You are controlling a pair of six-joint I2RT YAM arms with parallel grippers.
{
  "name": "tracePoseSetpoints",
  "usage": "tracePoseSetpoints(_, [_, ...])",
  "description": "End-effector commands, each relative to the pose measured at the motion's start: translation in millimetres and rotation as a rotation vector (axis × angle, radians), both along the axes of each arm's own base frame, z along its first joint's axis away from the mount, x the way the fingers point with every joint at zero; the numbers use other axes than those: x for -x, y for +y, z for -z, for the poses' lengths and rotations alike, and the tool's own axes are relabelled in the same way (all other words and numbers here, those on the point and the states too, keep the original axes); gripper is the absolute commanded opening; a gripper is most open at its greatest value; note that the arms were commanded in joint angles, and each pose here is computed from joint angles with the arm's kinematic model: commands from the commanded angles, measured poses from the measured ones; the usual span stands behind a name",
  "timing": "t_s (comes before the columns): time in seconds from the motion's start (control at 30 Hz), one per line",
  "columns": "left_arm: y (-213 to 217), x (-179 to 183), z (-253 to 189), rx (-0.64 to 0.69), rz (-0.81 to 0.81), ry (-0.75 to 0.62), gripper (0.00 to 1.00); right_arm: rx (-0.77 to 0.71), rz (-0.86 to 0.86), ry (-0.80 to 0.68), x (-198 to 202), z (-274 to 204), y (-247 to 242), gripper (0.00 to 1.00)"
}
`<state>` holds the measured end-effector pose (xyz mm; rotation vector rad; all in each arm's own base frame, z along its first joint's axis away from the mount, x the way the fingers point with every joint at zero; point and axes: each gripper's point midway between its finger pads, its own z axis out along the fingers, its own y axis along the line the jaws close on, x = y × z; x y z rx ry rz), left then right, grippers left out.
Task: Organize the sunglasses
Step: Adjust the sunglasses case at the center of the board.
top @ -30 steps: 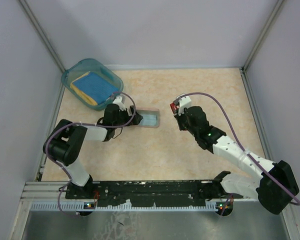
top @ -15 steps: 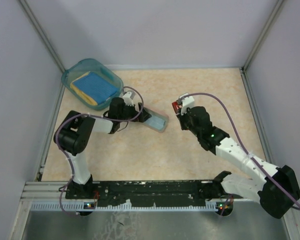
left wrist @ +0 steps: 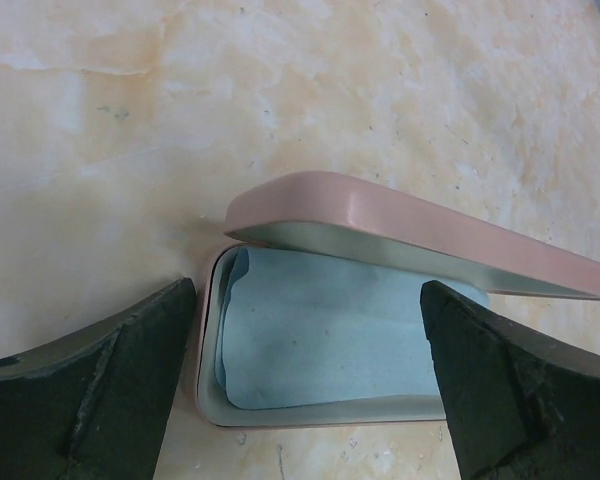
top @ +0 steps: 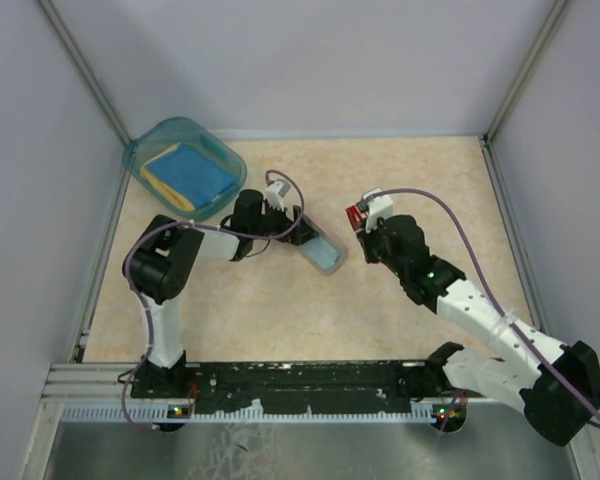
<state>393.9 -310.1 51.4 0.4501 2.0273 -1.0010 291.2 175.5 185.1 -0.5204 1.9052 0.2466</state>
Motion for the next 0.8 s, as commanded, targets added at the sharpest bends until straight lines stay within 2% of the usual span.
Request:
tracePoseSetpoints(0.0, [-17.4, 11.4, 6.4, -0.011, 0.080, 0.009, 1.00, -0.069, 0.003, -0.036, -1.4, -27.0, 2.8, 0.00])
tracePoseSetpoints(0.23, [-29.4, 14.0, 0.7, -0.016, 0.100, -0.009, 1.00, -0.101, -0.002, -0.035, 2.3, -36.6, 4.3, 0.00])
tracePoseSetpoints(0.5, [3.9, 3.1, -21.9, -0.044, -0.088, -0.044, 1.00, -0.102, -0.085, -0.051, 6.4, -45.5, 15.5, 0.00])
tracePoseSetpoints(0.67, [25.1, 3.3, -44.1, -0.056, -0.182, -0.088, 1.00, -0.136, -0.184, -0.031, 9.8, -53.2, 37.0, 0.00])
tracePoseSetpoints(0.77, [44.1, 9.1, -47.3, -0.069, -0.269, -0.067, 1.00, -0.120, -0.241, 0.013, 10.3, -50.0, 54.6, 0.00])
